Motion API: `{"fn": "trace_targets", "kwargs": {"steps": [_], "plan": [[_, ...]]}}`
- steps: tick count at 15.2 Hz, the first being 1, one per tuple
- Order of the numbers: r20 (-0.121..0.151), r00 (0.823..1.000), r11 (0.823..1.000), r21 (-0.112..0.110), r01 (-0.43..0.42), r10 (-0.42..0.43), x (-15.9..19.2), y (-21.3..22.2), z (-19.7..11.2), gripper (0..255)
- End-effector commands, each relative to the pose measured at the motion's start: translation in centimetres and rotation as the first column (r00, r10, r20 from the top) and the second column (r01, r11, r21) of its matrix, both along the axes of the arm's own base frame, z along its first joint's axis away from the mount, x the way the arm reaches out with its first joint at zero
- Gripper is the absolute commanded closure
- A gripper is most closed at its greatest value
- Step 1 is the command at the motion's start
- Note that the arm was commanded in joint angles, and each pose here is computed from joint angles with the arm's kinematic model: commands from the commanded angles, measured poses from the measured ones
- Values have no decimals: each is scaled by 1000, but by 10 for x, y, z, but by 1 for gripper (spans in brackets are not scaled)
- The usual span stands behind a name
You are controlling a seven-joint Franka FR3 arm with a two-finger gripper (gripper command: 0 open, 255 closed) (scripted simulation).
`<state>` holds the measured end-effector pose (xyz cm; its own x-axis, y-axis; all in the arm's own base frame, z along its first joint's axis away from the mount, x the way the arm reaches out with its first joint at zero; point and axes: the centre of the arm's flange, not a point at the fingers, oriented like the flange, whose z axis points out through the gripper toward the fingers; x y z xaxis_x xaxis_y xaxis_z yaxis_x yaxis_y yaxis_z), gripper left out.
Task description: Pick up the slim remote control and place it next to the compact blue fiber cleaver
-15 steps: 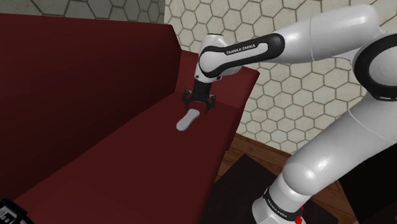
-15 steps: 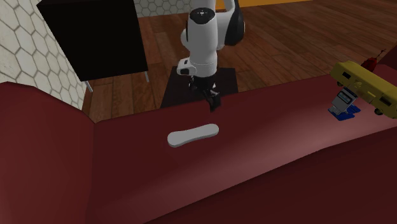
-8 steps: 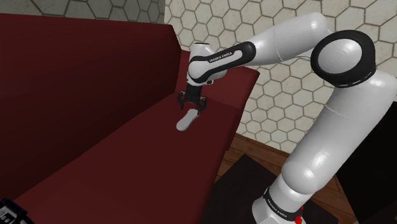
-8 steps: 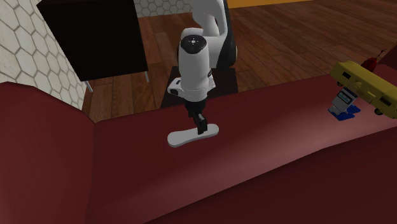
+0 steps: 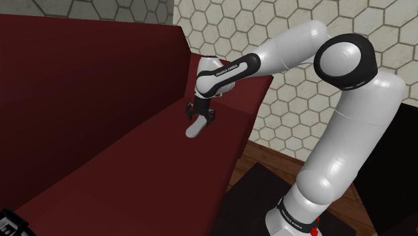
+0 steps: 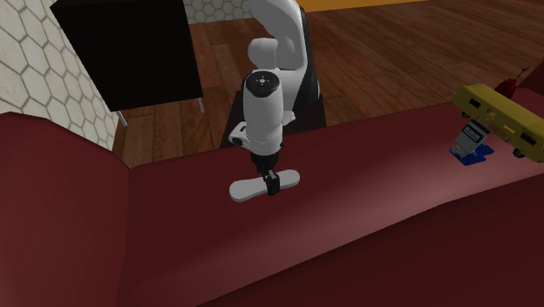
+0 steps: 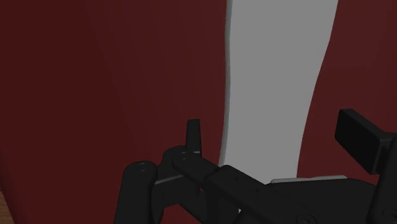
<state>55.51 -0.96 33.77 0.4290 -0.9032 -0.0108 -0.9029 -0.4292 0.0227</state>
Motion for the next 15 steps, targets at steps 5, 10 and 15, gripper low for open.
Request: {"fn": "trace_targets", "kwargs": {"steps": [5, 10, 15], "plan": [[0, 1000, 1000, 0, 0, 0, 0, 0, -4, 0], [0, 1000, 1000, 0, 0, 0, 0, 0, -4, 255], [0, 1000, 1000, 0, 0, 0, 0, 0, -4, 255]]}}
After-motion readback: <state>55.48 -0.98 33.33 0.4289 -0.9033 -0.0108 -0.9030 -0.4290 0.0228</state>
